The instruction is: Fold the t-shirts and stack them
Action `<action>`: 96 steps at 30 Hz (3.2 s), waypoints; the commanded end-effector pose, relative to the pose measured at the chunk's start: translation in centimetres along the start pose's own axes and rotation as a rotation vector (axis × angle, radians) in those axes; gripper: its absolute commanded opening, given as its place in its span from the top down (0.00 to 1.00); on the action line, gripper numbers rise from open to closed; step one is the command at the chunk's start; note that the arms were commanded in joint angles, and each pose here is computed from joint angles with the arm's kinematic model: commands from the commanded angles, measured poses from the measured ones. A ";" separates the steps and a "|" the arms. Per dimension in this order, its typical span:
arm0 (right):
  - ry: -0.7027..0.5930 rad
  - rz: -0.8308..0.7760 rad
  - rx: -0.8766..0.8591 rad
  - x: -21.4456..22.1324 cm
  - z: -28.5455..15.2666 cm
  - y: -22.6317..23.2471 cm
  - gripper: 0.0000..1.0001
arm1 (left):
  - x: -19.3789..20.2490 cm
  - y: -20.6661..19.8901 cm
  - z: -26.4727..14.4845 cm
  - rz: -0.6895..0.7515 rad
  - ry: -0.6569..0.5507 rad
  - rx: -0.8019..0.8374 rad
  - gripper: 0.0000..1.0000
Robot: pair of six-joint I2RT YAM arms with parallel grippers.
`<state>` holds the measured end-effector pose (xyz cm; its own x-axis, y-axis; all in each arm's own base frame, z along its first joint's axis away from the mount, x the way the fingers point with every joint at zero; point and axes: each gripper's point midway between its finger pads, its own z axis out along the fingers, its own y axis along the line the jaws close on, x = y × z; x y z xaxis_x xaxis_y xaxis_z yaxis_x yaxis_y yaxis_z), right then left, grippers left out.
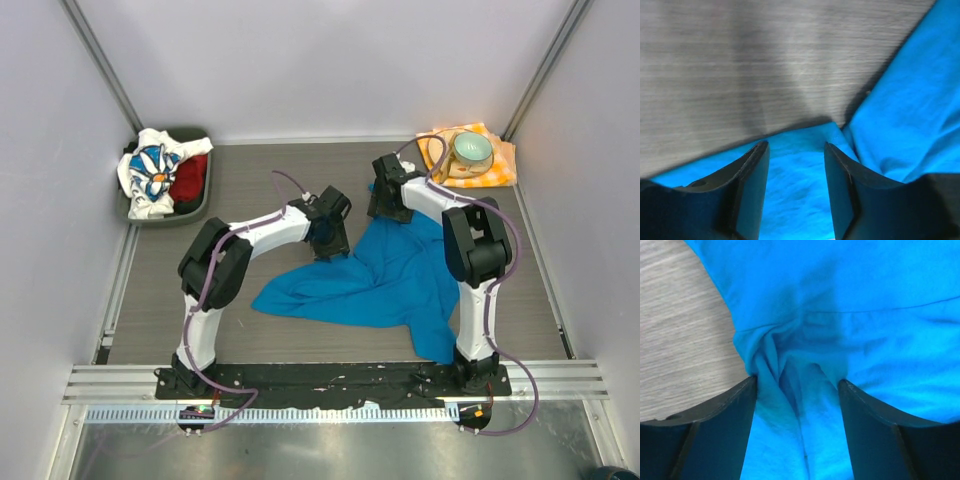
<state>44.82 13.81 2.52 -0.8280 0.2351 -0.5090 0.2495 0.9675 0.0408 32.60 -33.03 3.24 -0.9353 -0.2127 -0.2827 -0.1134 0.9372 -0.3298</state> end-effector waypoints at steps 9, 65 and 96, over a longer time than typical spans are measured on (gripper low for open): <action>0.020 -0.003 -0.028 -2.0 3.9 3.4 0.99 | -3.0 0.7 3.3 -0.047 0.042 -0.023 0.96; -0.113 0.176 -0.056 6.3 -11.4 -9.0 0.07 | -6.9 17.2 -8.4 -0.339 -0.189 -0.162 0.02; 0.073 0.144 -0.094 8.0 -1.3 -4.3 0.16 | -10.5 15.8 -0.8 -0.319 -0.106 -0.226 0.06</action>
<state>37.06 11.59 2.71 -0.7955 0.3618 -0.4862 0.2925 0.9318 0.2147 39.36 -16.14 3.02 -0.8051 -0.5266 -0.2731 -0.4706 0.8472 -0.2465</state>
